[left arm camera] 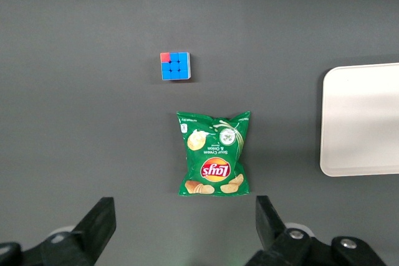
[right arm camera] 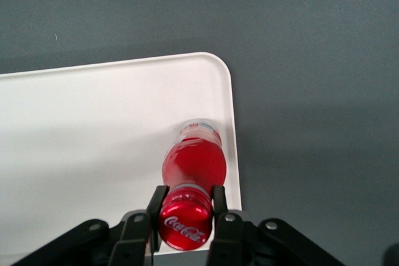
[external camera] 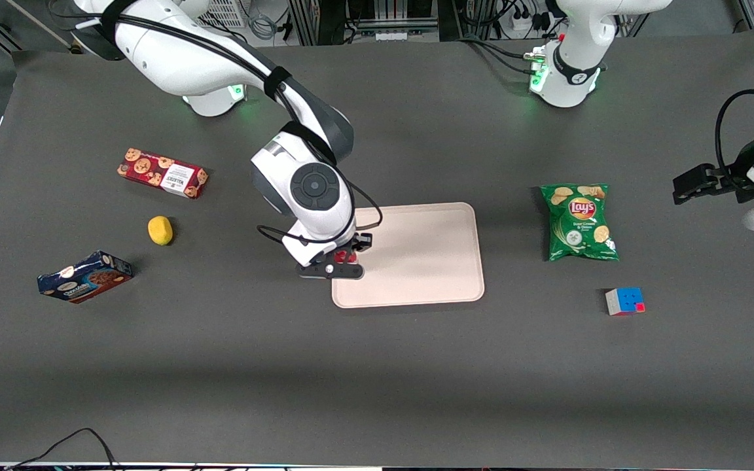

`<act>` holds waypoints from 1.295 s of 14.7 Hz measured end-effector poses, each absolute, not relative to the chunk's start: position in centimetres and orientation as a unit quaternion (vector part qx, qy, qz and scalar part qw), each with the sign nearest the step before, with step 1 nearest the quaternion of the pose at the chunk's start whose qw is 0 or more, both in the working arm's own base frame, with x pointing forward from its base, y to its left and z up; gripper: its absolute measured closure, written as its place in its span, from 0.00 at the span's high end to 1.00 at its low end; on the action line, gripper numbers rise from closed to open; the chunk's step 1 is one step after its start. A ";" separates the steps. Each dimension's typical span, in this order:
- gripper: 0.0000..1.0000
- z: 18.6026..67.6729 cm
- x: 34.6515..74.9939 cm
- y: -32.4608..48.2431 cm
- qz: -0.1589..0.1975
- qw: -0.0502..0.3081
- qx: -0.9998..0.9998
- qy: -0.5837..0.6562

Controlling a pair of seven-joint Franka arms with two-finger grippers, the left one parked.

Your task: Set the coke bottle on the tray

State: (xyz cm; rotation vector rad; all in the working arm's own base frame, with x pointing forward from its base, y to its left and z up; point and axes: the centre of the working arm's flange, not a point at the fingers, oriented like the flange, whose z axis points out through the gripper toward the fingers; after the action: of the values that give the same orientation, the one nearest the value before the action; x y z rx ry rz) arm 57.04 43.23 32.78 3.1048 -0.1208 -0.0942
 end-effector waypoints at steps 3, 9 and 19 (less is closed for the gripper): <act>0.51 32.9 57.1 43.4 -0.025 0.011 0.999 -0.040; 0.74 33.0 57.2 43.4 -0.024 0.009 0.999 -0.040; 1.00 47.7 61.8 34.3 0.067 -0.028 0.994 -0.084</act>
State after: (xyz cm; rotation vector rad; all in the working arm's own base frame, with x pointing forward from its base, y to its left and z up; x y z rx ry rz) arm 61.76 34.30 47.74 3.1795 -0.2700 0.2153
